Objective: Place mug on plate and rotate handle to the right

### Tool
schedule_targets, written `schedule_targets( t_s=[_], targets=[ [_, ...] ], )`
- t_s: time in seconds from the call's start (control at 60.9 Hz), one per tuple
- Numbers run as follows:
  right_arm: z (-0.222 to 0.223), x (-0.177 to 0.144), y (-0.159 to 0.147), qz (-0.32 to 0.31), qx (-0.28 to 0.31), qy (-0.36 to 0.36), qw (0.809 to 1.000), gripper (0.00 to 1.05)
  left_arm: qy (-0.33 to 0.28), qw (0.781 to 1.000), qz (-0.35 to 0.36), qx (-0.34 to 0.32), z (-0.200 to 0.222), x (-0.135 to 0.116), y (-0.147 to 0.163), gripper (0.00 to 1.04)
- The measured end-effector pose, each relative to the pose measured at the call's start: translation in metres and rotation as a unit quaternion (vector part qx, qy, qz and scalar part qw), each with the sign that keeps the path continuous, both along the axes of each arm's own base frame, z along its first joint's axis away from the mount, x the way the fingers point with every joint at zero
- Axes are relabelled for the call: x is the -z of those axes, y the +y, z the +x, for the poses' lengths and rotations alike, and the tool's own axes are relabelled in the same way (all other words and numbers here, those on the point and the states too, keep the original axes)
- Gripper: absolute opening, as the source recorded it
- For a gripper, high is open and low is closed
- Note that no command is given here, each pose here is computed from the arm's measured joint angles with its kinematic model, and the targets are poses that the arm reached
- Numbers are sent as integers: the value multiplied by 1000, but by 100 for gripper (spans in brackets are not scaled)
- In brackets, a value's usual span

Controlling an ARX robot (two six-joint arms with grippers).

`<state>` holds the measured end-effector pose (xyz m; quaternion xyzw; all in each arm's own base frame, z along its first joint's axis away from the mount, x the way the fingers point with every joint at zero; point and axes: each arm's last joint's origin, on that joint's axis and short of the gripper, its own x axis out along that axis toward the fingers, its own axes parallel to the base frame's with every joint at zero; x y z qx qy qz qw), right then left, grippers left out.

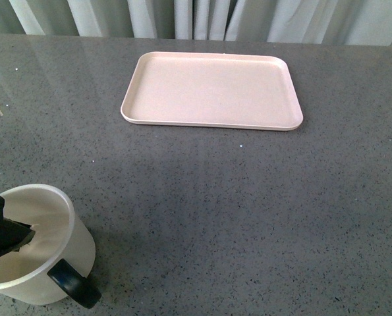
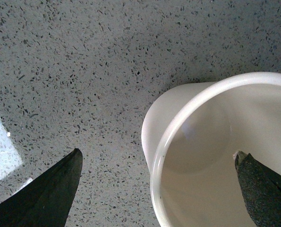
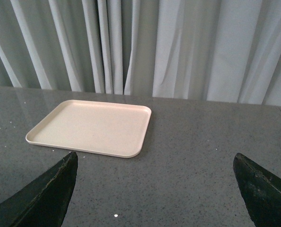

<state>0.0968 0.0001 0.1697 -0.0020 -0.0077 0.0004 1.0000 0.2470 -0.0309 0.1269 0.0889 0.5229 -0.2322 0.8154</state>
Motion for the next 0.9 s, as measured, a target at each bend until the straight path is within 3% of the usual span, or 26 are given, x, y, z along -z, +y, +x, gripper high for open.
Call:
schedule_targets(
  t_s=[0.099,0.739,0.903],
  targets=[
    [0,0,0,0,0,0,1000,96,4,1000,3,4,0,2,-1,94],
    [0,0,0,0,0,0,1000,96,9,1000,10,6,4,1,-2,2],
    [0,0,0,0,0,0,1000,96,13,1000,9,2,6,-4,-2,2]
  ],
)
